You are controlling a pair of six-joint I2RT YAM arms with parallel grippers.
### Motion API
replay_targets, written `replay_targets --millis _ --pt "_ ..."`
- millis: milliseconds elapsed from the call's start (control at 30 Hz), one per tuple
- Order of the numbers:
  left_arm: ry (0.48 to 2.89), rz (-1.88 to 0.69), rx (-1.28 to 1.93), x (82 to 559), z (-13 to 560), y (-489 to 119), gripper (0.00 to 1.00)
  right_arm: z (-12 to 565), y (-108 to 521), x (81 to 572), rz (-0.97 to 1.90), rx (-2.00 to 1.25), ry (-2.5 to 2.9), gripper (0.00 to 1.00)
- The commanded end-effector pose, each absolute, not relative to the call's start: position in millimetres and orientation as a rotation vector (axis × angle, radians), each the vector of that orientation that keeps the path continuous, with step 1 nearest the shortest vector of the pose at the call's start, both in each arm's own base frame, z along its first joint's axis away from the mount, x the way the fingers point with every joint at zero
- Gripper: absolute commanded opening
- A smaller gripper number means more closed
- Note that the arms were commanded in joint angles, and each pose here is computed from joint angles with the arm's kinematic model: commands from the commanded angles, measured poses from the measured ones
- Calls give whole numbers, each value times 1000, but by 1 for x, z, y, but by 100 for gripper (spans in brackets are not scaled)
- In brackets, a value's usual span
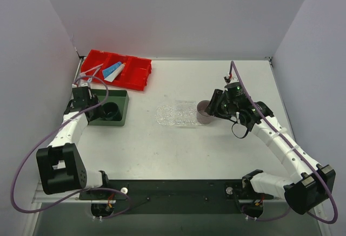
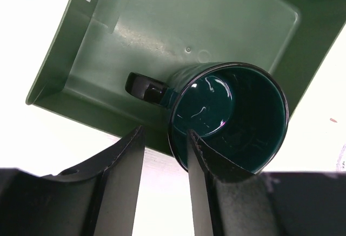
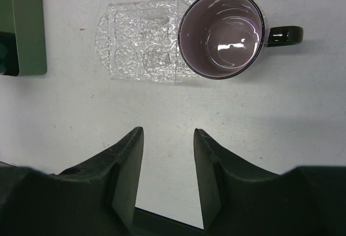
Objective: Prepare toiletry sets of a toothbrush and toothpaste on the tray
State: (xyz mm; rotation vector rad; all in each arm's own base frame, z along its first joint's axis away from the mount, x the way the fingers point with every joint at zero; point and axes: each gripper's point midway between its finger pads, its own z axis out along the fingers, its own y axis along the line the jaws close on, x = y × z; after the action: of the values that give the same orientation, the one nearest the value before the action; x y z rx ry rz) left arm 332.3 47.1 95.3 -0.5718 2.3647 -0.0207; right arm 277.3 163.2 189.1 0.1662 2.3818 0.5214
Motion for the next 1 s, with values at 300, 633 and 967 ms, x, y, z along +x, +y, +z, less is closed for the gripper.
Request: replay_targets --millis 300,633,967 --pt "2351 -58 -591 356 98 53 45 185 166 279 533 169 2385 37" --pt "2383 -56 -597 358 89 53 29 182 164 279 521 169 2387 36" --pt "2374 -59 -591 355 95 51 0 183 164 278 523 165 2384 35"
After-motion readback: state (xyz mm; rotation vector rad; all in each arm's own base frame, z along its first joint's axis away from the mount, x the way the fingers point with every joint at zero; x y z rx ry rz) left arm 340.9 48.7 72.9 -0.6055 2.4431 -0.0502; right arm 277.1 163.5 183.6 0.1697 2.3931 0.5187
